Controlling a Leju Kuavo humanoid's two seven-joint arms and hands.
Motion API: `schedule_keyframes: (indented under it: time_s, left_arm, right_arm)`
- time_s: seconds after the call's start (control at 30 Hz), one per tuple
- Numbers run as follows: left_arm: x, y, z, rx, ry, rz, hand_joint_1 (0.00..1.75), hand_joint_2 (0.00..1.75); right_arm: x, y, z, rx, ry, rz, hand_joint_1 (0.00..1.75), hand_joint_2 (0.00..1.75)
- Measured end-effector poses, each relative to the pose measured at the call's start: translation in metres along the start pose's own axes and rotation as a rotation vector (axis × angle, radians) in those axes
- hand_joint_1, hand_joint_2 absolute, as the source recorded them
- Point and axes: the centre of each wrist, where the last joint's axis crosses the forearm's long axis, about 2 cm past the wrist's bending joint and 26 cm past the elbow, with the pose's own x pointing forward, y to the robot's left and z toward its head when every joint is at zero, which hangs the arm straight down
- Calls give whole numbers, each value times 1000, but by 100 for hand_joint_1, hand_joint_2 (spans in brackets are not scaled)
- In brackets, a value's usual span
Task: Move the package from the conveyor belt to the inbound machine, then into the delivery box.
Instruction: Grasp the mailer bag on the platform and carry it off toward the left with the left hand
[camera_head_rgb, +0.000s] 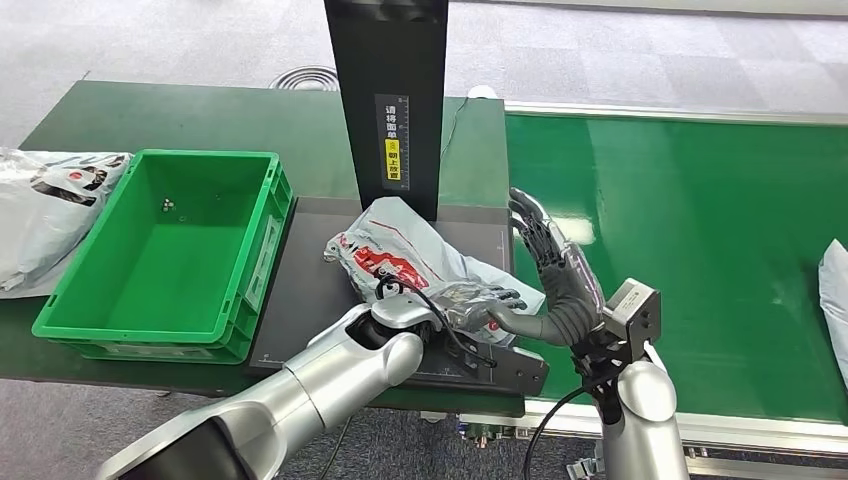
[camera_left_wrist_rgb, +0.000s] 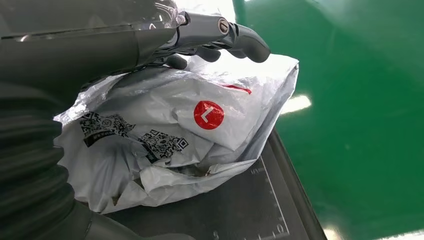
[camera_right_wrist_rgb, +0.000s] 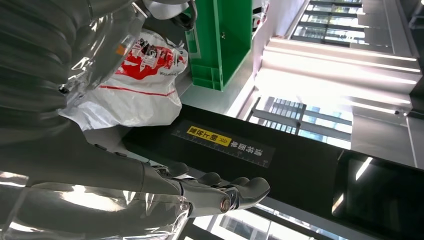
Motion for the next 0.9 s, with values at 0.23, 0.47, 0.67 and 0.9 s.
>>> schedule_keyframes:
  time_s: [0.23, 0.47, 0.67, 0.9]
  left_arm:
    - [0, -9, -2, -105, 6, -36, 131, 175]
    - [-2, -13, -2, -92, 9, -30, 175, 175]
    - [-4, -14, -2, -50, 25, -29, 175, 175]
    - [-7, -18, -2, -32, 49, -31, 175, 175]
  right_arm:
    - [-2, 1, 0, 5, 2, -10, 0, 175]
    - [-3, -1, 1, -3, 5, -13, 0, 175]
    - [-2, -4, 3, -17, 1, -11, 0, 175]
    - [2, -4, 4, -31, -10, -7, 0, 175]
